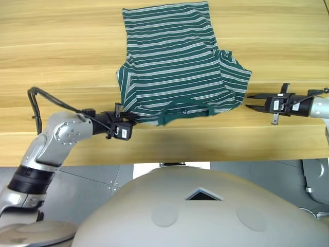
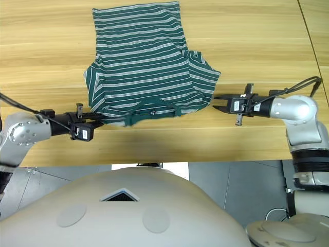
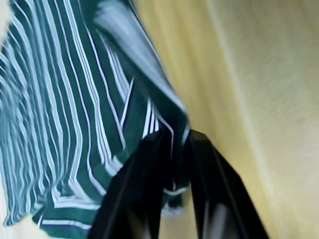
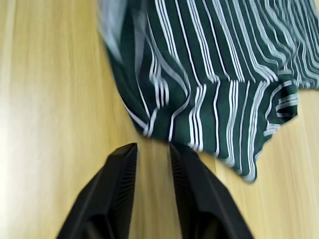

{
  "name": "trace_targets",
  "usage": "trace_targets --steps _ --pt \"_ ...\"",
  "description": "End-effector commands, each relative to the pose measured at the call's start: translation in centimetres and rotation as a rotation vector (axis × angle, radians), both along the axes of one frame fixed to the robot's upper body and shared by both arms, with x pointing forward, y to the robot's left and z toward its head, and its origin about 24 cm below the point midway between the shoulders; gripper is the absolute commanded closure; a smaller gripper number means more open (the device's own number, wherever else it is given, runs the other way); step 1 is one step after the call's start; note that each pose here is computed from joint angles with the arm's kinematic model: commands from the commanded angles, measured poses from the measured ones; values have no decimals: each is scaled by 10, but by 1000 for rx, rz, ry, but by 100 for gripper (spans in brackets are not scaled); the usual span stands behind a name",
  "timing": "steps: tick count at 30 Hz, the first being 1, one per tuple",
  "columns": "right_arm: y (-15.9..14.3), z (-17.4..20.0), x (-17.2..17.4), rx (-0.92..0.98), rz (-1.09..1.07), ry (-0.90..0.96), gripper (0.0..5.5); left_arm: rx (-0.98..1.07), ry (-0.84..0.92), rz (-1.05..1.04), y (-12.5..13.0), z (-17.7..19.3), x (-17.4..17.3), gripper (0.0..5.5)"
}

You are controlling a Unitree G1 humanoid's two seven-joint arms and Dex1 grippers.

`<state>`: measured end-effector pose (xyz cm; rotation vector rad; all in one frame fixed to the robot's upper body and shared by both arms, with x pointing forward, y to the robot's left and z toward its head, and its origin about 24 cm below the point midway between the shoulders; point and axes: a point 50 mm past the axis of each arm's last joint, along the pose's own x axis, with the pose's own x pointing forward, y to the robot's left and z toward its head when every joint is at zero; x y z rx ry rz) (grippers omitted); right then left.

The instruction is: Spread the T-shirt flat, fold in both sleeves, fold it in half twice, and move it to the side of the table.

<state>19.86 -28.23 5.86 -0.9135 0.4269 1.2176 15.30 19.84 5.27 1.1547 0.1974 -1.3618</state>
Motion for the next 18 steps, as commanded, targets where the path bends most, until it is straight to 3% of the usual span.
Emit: trace_targets --steps 1,5,8,10,13,18 --pt "0 6 -24 29 25 144 356 14 -50 24 8 14 -11 408" --pt "8 14 -27 118 56 198 271 -49 -70 60 10 23 -15 349" --pt "20 27 -6 229 31 117 271 -209 -15 167 14 40 -22 349" --pt "24 32 8 282 -14 49 271 -295 37 373 33 45 -20 349" --pt "29 35 17 319 -44 -4 271 -394 157 840 65 29 -13 349" --pt "40 42 23 343 -21 -36 271 -545 466 1122 42 7 -31 349"
